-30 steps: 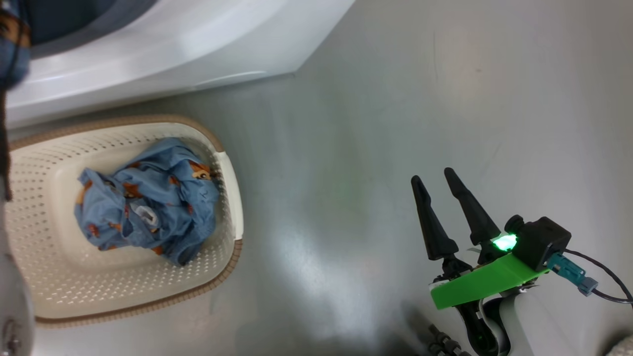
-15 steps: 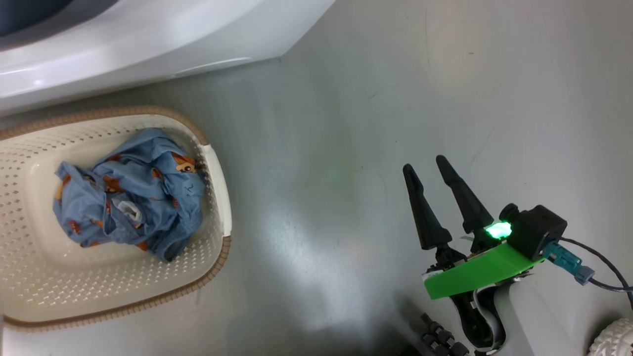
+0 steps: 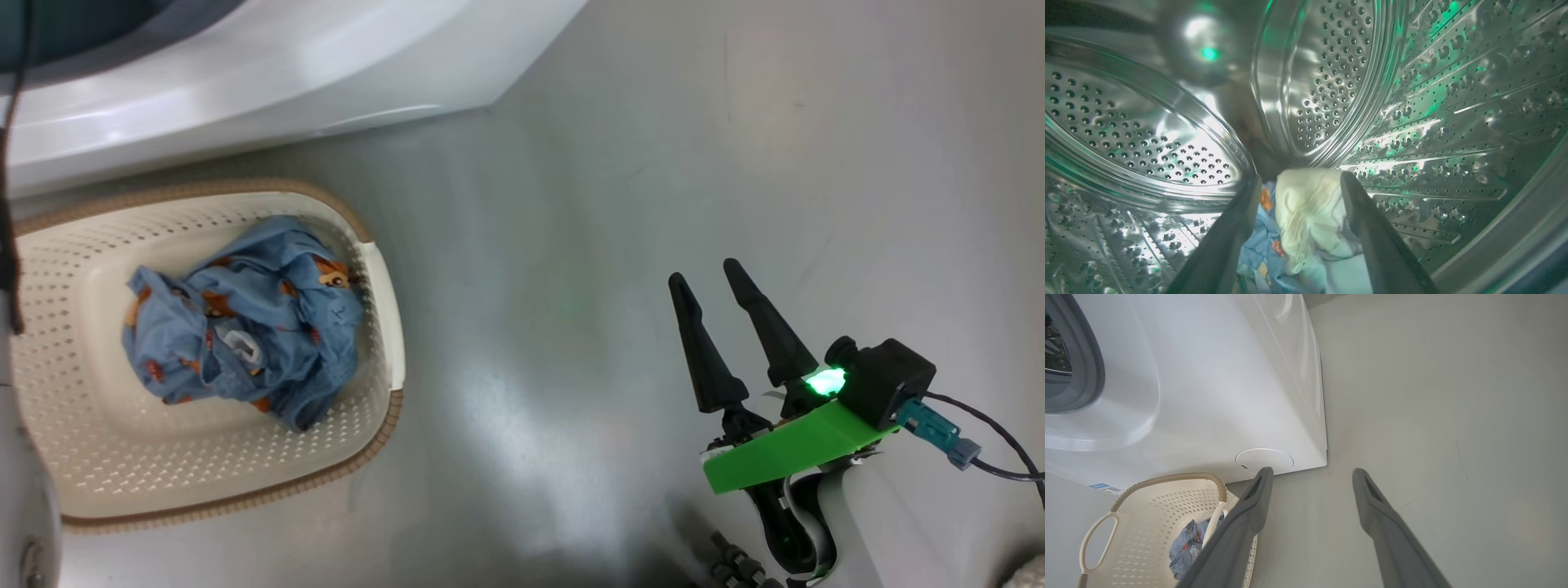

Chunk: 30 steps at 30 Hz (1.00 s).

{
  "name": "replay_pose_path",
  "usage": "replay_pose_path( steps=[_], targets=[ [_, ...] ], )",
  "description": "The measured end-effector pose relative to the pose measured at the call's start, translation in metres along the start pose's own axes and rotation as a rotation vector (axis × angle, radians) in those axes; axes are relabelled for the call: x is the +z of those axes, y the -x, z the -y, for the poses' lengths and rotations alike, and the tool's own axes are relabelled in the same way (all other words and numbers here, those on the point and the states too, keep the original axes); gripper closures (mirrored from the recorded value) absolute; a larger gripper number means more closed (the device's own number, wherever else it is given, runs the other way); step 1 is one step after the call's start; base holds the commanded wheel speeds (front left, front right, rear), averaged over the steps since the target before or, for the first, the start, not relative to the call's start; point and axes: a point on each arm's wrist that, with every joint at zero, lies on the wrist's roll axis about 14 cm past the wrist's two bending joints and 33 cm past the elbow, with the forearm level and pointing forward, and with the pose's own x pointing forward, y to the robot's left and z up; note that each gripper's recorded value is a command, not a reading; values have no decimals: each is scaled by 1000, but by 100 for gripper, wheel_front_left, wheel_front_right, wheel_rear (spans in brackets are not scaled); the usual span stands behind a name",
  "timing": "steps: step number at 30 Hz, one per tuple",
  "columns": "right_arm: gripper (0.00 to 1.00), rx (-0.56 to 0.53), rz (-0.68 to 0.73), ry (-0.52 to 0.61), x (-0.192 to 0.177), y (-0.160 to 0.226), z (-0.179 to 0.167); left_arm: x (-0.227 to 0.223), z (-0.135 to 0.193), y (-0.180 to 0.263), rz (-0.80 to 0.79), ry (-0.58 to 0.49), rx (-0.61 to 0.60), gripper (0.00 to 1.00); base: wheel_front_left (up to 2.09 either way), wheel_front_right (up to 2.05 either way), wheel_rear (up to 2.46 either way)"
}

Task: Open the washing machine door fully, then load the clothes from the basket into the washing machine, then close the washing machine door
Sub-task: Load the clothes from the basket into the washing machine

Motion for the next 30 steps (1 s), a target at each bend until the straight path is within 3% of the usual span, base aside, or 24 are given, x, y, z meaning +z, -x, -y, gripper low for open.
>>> replay_pose_path(
  steps=[13, 30],
  targets=[
    [0, 41, 58, 11, 22, -1, -15, 4, 4, 32, -62, 48, 18, 0, 0, 0, 0],
    [0, 119, 151, 46, 60, 24, -48, 62, -4, 113, 8, 98, 90, 0, 0, 0, 0]
  ],
)
